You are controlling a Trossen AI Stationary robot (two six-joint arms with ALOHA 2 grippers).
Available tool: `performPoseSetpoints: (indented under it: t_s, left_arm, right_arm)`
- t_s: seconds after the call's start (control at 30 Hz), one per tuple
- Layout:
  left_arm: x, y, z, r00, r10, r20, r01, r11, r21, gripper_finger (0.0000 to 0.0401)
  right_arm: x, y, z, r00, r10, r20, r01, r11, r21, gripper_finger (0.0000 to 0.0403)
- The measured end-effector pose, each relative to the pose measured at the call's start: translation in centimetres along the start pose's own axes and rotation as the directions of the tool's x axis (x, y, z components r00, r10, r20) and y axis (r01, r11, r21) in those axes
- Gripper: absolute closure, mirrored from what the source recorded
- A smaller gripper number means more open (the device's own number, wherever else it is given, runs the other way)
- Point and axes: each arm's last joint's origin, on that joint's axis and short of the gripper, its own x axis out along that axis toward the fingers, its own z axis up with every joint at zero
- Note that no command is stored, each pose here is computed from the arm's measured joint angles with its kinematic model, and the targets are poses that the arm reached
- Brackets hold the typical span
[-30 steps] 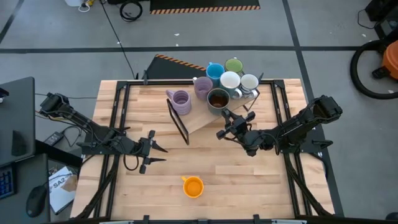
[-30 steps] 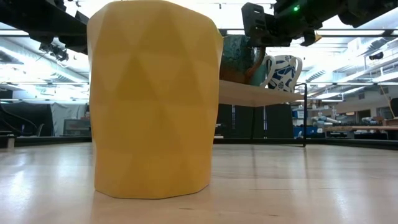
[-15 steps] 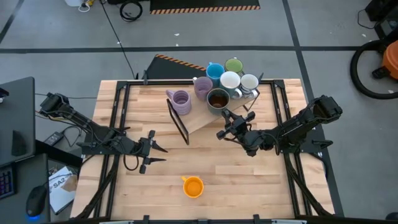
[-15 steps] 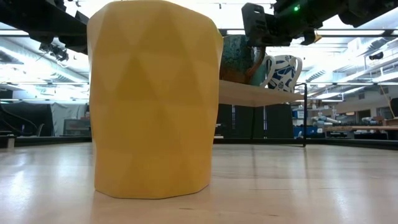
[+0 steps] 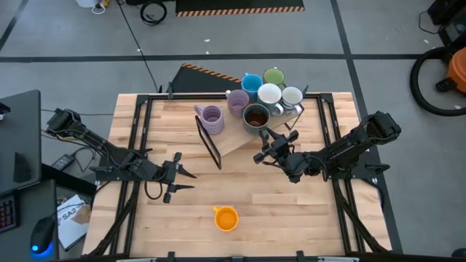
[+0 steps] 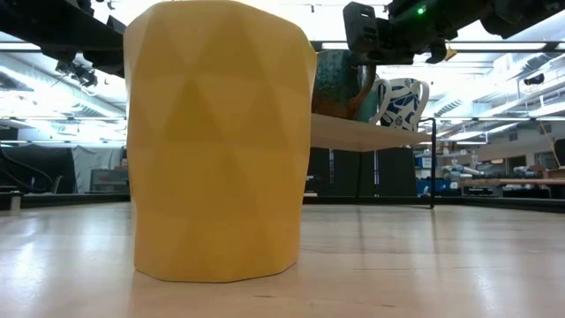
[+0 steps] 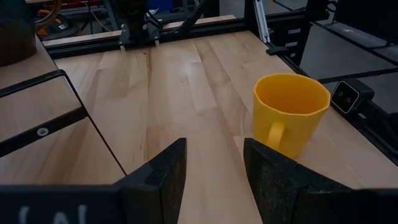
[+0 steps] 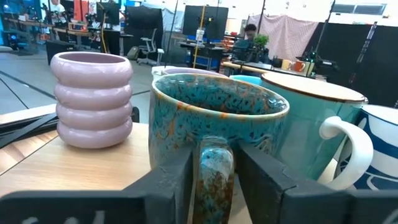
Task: Place coffee mugs
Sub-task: Put the dark green mug on the shelf
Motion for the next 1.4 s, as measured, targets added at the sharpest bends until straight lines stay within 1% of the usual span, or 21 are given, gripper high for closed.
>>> performPoseSetpoints:
  t_s: [0.13,0.3,0.53,0.6,0.73,0.93,1.13,1.4]
  left_arm:
    - [0.0,0.0,0.0,1.0,0.0,0.0,0.0,1.0,-0.001,0.0235]
    - [0.0,0.0,0.0,1.0,0.0,0.0,0.0,1.0,-0.012,0.0235]
    - [0.0,0.0,0.0,1.0,-0.001,0.0,0.001,1.0,-0.018,0.0235]
    - [0.0,0.0,0.0,1.0,0.0,0.0,0.0,1.0,-0.018,0.0235]
    - [0.0,0.0,0.0,1.0,0.0,0.0,0.0,1.0,-0.018,0.0235]
    - [0.0,0.0,0.0,1.0,-0.001,0.0,0.001,1.0,-0.019,0.0235]
    - [0.0,0.0,0.0,1.0,-0.001,0.0,0.001,1.0,-0.018,0.0235]
    - [0.0,0.0,0.0,1.0,0.0,0.0,0.0,1.0,-0.018,0.0235]
  right_arm:
    - [0.0,0.0,0.0,1.0,-0.005,-0.001,0.005,1.0,-0.026,0.0265]
    - [-0.2,0.0,0.1,1.0,0.0,0.001,0.0,0.999,-0.05,0.0265]
    - [-1.3,0.3,0.3,0.999,0.036,0.007,-0.035,0.993,-0.109,0.0265]
    - [-1.6,0.2,0.4,1.0,0.026,0.007,-0.025,0.994,-0.109,0.0265]
    - [-1.8,0.1,0.5,1.0,-0.002,0.003,0.002,0.99,-0.143,0.0265]
    - [-1.7,0.1,0.5,1.0,-0.003,0.003,0.004,0.988,-0.157,0.0266]
    - [-1.2,0.0,0.4,1.0,-0.014,0.002,0.014,0.979,-0.202,0.0266]
    - [-0.6,-0.1,0.4,1.0,-0.031,0.0,0.03,0.975,-0.221,0.0266]
